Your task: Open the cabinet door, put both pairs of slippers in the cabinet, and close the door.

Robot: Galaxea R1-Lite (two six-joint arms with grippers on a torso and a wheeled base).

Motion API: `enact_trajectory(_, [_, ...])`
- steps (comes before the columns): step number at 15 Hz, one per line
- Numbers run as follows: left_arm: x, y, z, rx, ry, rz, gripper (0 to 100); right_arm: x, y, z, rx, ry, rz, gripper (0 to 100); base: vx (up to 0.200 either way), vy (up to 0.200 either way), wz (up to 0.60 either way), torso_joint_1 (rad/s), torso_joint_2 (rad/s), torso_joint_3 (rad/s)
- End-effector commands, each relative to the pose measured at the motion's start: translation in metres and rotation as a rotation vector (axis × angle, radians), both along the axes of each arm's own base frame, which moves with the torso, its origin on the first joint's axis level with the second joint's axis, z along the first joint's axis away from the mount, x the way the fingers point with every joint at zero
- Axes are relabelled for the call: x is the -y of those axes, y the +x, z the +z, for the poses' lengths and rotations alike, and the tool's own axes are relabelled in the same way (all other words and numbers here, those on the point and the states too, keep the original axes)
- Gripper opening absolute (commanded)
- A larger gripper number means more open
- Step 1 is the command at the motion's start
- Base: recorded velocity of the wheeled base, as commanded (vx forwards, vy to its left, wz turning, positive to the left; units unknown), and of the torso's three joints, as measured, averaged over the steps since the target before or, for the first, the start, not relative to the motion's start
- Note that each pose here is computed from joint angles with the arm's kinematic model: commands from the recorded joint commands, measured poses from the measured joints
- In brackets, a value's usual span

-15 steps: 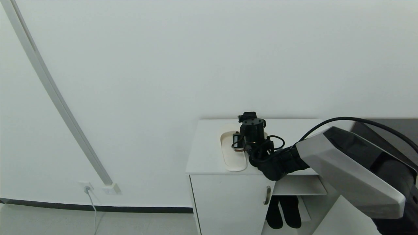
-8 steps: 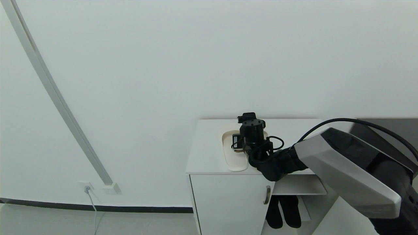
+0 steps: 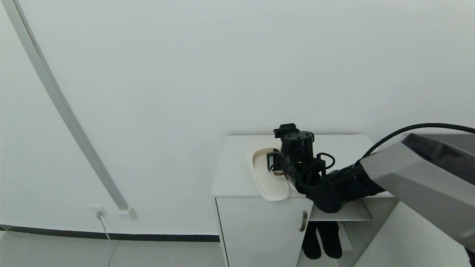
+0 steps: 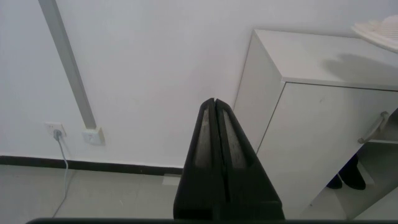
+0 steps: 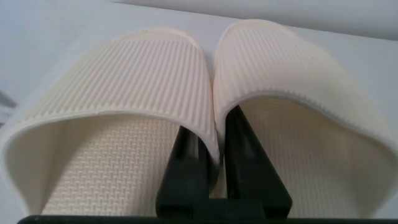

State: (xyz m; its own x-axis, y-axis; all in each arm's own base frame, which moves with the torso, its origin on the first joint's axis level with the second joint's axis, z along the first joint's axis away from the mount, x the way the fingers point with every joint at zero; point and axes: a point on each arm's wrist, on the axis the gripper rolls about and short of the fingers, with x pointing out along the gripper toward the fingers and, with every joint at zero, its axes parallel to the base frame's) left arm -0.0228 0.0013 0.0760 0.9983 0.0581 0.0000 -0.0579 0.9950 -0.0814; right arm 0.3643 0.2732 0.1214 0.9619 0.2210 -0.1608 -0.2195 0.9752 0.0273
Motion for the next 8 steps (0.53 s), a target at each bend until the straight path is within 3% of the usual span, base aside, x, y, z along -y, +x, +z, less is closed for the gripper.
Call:
enact_trajectory(1, [0.000, 0.000, 0.000, 0.000, 0.002, 0.000, 0, 0.027, -0.049, 0.035, 0.036, 0.033, 0.117, 0, 0.000, 0.000, 0.00, 0.000, 0.00, 0.000])
enact_trajectory(5, [0.000, 0.000, 0.000, 0.000, 0.006, 0.000, 0, 0.061, -0.106, 0.040, 0.038, 0.022, 0.309, 0, 0.000, 0.000, 0.00, 0.000, 0.00, 0.000])
enact_trajectory(8, [0.000, 0.000, 0.000, 0.000, 0.008, 0.000, 0, 0.061, -0.120, 0.038, 0.025, 0.014, 0.343, 0, 0.000, 0.000, 0.00, 0.000, 0.00, 0.000])
